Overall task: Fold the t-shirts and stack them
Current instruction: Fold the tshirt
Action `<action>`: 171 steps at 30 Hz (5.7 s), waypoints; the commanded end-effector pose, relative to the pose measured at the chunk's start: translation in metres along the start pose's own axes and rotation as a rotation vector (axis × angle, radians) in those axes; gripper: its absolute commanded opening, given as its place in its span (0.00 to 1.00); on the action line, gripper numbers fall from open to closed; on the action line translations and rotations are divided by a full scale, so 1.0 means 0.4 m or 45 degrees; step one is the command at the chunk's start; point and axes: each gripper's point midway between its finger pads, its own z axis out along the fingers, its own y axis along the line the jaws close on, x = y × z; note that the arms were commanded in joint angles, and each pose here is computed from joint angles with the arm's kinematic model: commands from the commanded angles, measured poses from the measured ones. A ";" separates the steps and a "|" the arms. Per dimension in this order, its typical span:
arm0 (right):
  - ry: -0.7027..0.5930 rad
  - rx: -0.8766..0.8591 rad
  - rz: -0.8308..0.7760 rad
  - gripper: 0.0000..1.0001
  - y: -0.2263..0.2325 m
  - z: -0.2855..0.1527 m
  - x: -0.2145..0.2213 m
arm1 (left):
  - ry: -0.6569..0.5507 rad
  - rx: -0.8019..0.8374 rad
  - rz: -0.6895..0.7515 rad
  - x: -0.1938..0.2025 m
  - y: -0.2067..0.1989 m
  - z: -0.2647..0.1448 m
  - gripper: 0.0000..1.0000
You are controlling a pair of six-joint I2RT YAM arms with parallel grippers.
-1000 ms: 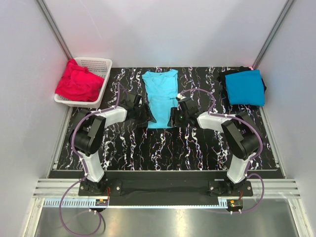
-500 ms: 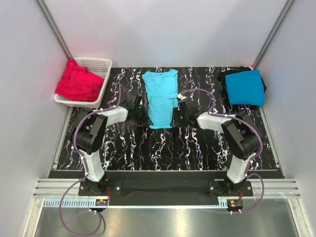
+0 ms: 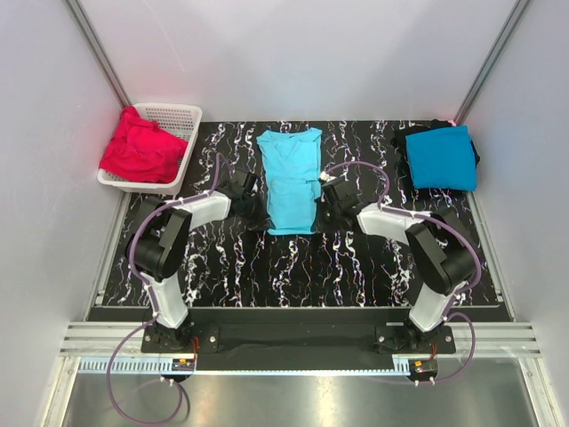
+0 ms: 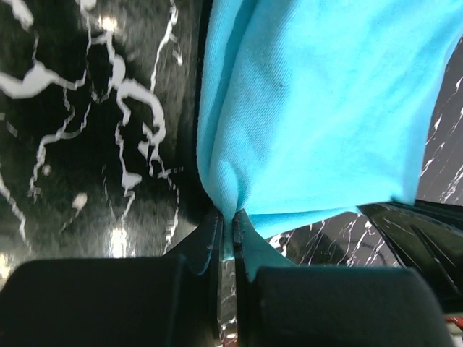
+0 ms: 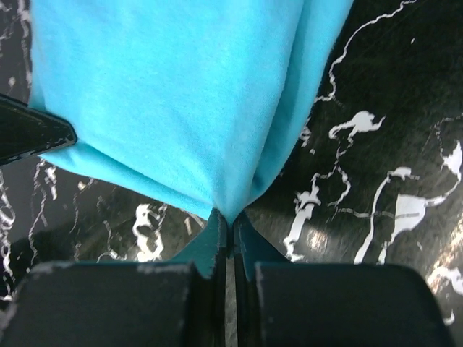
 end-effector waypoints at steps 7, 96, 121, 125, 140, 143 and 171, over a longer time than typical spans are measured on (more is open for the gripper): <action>-0.028 0.160 -0.106 0.00 0.028 -0.118 0.036 | -0.099 -0.100 0.061 0.043 0.020 -0.115 0.00; -0.280 0.179 -0.152 0.29 0.021 -0.024 -0.365 | -0.577 -0.052 0.238 -0.320 -0.167 -0.192 0.60; -0.187 0.080 -0.109 0.00 0.059 0.080 -0.358 | -0.448 -0.227 0.200 -0.374 -0.135 -0.001 0.00; -0.174 0.085 -0.112 0.00 0.054 0.078 -0.344 | -0.519 -0.253 0.229 -0.435 -0.134 0.034 0.00; -0.055 0.087 -0.172 0.01 0.044 0.117 -0.303 | -0.253 -0.322 0.086 -0.379 -0.037 0.159 0.00; 0.041 0.162 -0.161 0.00 0.014 0.173 -0.282 | -0.315 -0.307 0.111 -0.411 -0.054 0.107 0.00; 0.169 0.257 -0.099 0.00 -0.028 0.225 -0.231 | -0.436 -0.204 0.109 -0.352 -0.123 -0.104 0.07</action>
